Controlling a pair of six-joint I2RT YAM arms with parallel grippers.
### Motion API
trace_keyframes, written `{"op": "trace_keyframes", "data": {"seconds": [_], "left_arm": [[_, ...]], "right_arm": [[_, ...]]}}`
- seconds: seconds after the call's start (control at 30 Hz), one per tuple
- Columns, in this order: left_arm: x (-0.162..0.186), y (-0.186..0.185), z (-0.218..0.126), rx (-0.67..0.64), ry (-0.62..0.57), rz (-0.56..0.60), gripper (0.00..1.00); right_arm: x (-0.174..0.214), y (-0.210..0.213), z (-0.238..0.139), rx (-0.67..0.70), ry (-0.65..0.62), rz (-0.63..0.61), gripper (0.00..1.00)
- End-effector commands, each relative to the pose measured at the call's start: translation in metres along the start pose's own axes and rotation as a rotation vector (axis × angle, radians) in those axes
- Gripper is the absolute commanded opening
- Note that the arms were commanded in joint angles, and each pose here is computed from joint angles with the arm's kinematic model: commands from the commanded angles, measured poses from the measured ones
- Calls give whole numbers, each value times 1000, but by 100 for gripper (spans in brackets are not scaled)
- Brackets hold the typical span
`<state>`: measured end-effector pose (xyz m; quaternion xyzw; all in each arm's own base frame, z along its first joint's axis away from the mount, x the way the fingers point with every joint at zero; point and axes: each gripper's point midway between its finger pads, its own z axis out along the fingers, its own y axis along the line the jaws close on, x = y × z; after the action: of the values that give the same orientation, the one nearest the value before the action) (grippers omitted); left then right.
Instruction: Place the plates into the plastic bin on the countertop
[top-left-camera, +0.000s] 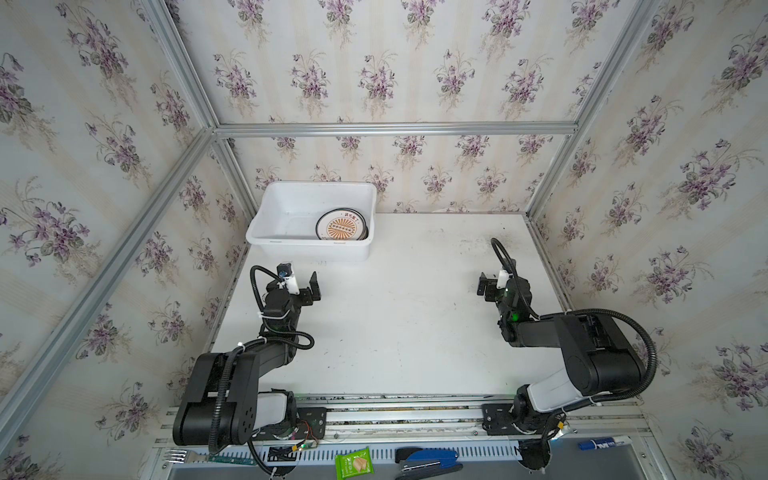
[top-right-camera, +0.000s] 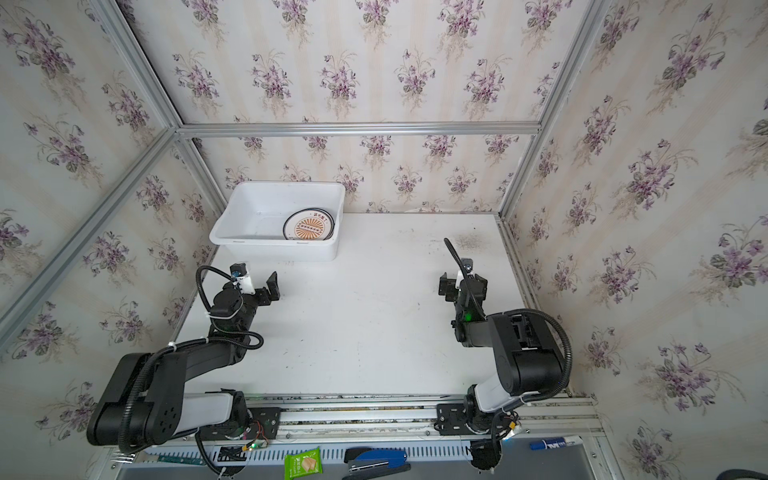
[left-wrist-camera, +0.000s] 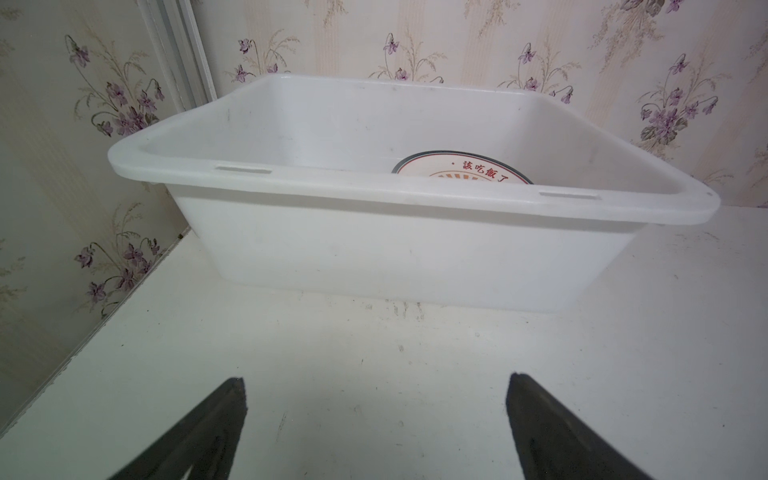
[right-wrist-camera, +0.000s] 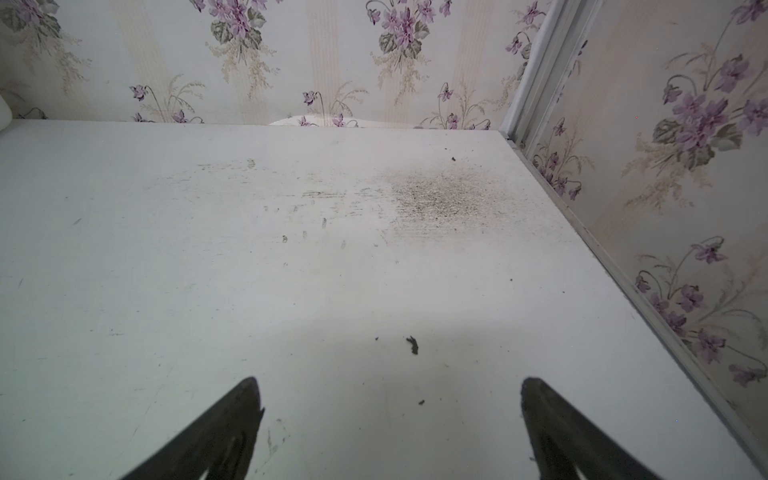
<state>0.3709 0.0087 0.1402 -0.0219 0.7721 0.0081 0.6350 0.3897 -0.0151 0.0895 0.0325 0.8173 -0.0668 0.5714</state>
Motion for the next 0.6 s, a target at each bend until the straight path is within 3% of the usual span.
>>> {"op": "trace_keyframes", "data": {"seconds": [0.0, 0.57], "left_arm": [[-2, -11, 3, 63, 5, 46, 100], [-1, -12, 3, 63, 9, 47, 100]], "right_arm": [[-7, 4, 1, -24, -21, -2, 99], [-9, 4, 2, -23, -25, -6, 99]]}}
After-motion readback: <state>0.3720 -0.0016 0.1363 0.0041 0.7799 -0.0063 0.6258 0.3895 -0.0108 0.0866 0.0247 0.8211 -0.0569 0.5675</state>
